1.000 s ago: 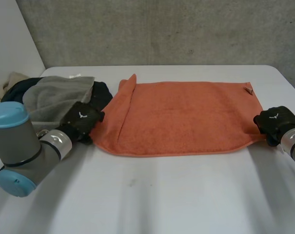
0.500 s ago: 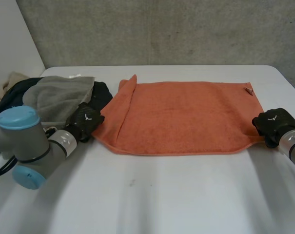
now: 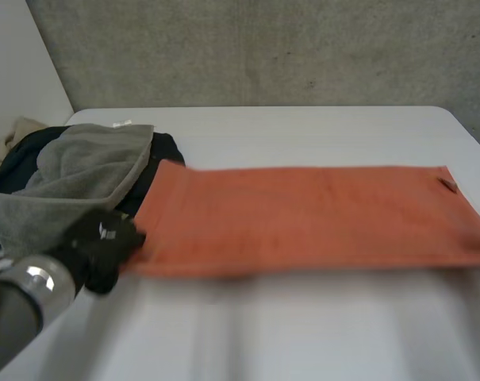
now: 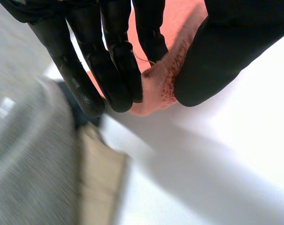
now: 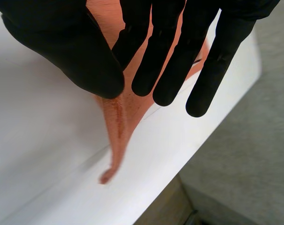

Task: Fold the laundry.

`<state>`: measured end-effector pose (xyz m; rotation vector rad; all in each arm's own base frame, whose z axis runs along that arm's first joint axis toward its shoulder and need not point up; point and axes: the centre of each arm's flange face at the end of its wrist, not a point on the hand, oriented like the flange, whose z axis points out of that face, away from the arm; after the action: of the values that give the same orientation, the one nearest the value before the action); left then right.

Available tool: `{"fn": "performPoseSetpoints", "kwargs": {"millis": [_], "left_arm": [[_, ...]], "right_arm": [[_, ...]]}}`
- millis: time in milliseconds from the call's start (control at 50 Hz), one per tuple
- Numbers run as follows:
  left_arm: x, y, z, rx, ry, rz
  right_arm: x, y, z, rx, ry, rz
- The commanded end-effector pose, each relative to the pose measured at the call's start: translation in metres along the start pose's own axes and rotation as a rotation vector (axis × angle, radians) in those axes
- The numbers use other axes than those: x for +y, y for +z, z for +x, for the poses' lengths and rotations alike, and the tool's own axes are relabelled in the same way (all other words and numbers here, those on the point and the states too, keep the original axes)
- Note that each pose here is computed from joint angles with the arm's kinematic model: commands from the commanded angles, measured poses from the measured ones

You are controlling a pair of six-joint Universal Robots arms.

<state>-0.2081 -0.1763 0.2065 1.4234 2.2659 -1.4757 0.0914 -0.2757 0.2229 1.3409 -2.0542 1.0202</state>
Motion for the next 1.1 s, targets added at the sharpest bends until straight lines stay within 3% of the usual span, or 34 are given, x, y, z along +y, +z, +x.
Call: {"fn": "performPoseSetpoints", "kwargs": {"millis": [20, 240, 440, 540, 740, 860, 960, 1100], "left_arm": [[-0.006, -0.006, 0.016, 0.045, 0.047, 0.0], [-0.034, 0.079, -0.003, -0.065, 0.005, 0.155], [-0.052, 0.157, -0.027, -0.176, -0.015, 0.203], [-0.058, 0.18, -0.039, -0.264, -0.021, 0.195], [-0.074, 0.206, -0.028, -0.262, -0.006, 0.269], [-0.095, 0.201, -0.022, -0.245, -0.009, 0.357], [-0.104, 0.181, -0.029, -0.241, -0.062, 0.378], [-0.098, 0.156, -0.03, -0.224, -0.104, 0.361]], "right_arm": [[0.009, 0.004, 0.003, 0.004, -0.016, -0.01], [-0.006, 0.067, 0.009, 0.156, 0.011, 0.093], [-0.041, 0.129, 0.018, 0.334, -0.063, 0.239], [-0.054, 0.162, 0.026, 0.442, -0.083, 0.309], [-0.077, 0.207, 0.013, 0.498, -0.078, 0.384], [-0.085, 0.183, 0.033, 0.521, 0.089, 0.408], [-0.088, 0.132, 0.053, 0.435, 0.257, 0.452], [-0.028, 0.095, 0.066, 0.195, 0.448, 0.325]]}}
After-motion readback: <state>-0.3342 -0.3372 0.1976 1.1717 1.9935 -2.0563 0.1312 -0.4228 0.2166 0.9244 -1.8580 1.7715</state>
